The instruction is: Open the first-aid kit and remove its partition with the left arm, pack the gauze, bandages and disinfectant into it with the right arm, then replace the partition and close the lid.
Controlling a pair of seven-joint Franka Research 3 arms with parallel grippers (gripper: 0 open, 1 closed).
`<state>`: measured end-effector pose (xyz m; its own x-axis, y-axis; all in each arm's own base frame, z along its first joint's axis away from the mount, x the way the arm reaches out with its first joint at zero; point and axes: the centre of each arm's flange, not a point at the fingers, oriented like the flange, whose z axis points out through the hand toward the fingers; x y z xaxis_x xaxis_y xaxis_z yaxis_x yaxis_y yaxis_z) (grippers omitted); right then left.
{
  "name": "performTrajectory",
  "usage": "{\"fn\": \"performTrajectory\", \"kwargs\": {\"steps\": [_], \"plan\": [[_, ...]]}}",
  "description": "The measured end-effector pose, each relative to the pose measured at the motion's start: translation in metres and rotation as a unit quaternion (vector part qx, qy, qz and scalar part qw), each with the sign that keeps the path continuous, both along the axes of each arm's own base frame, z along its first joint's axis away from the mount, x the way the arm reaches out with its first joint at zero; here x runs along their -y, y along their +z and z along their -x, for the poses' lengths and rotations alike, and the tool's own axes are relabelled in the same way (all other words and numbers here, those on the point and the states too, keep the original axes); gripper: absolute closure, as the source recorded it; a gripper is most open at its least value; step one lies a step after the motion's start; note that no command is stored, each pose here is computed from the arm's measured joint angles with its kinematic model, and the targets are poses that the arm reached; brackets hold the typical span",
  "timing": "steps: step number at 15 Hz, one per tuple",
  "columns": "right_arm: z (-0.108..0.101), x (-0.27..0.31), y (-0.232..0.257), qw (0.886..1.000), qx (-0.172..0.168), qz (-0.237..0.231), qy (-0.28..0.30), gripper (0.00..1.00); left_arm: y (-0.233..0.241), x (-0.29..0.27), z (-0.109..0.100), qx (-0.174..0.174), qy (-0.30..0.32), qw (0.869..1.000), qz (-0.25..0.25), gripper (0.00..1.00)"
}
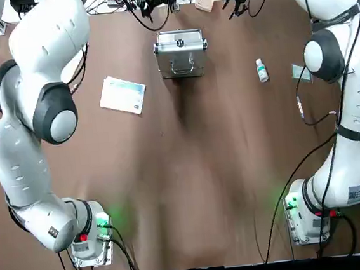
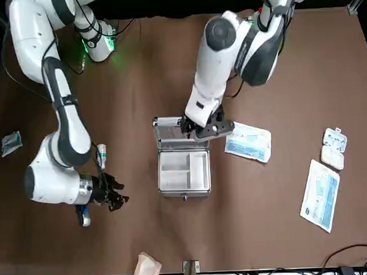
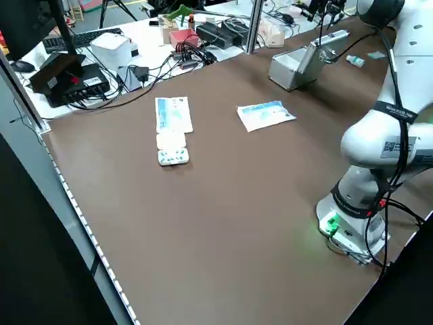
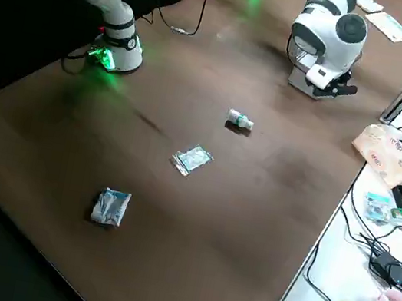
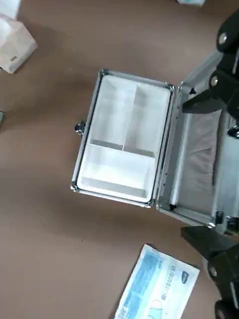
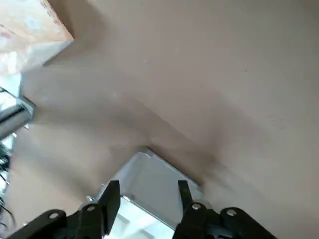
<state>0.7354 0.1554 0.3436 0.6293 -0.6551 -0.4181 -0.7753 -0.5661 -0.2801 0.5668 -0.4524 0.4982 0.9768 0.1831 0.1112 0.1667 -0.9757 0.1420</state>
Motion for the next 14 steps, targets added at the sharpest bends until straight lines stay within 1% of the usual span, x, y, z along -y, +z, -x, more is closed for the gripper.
{"fn": "performTrajectory", "kwargs": {"steps": [2, 4, 5, 6, 8, 10, 12, 13, 14], "plan": [[0.002, 0.021, 0.018, 0.999, 0.013, -0.004, 0.039, 0.44, -0.013, 0.002, -0.003, -0.003, -0.015, 1.0, -0.006, 0.0], [0.007, 0.049, 0.039, 0.996, 0.026, -0.012, 0.087, 0.43, -0.02, 0.003, -0.004, -0.006, -0.026, 1.0, -0.01, 0.0], [0.011, 0.063, 0.049, 0.993, 0.031, -0.015, 0.11, 0.4, -0.024, 0.004, -0.004, -0.008, -0.027, 1.0, -0.012, 0.0], [0.013, 0.077, 0.058, 0.991, 0.037, -0.011, 0.126, 0.37, -0.027, 0.005, -0.005, -0.009, -0.027, 1.0, -0.013, 0.0], [0.016, 0.103, 0.07, 0.986, 0.055, 0.014, 0.154, 0.35, -0.034, 0.006, -0.006, -0.012, -0.03, 0.999, -0.015, 0.0], [0.016, 0.122, 0.078, 0.979, 0.076, 0.033, 0.184, 0.35, -0.039, 0.005, -0.008, -0.011, -0.042, 0.999, -0.017, 0.0], [0.019, 0.141, 0.085, 0.969, 0.093, 0.049, 0.222, 0.35, -0.045, 0.005, -0.01, -0.009, -0.069, 0.997, -0.022, 0.0], [0.023, 0.151, 0.087, 0.962, 0.094, 0.054, 0.249, 0.35, -0.049, 0.006, -0.012, -0.007, -0.089, 0.996, -0.024, 0.0], [0.029, 0.167, 0.092, 0.949, 0.098, 0.058, 0.293, 0.34, -0.059, 0.007, -0.018, 0.007, -0.123, 0.992, -0.023, 0.0]]}}
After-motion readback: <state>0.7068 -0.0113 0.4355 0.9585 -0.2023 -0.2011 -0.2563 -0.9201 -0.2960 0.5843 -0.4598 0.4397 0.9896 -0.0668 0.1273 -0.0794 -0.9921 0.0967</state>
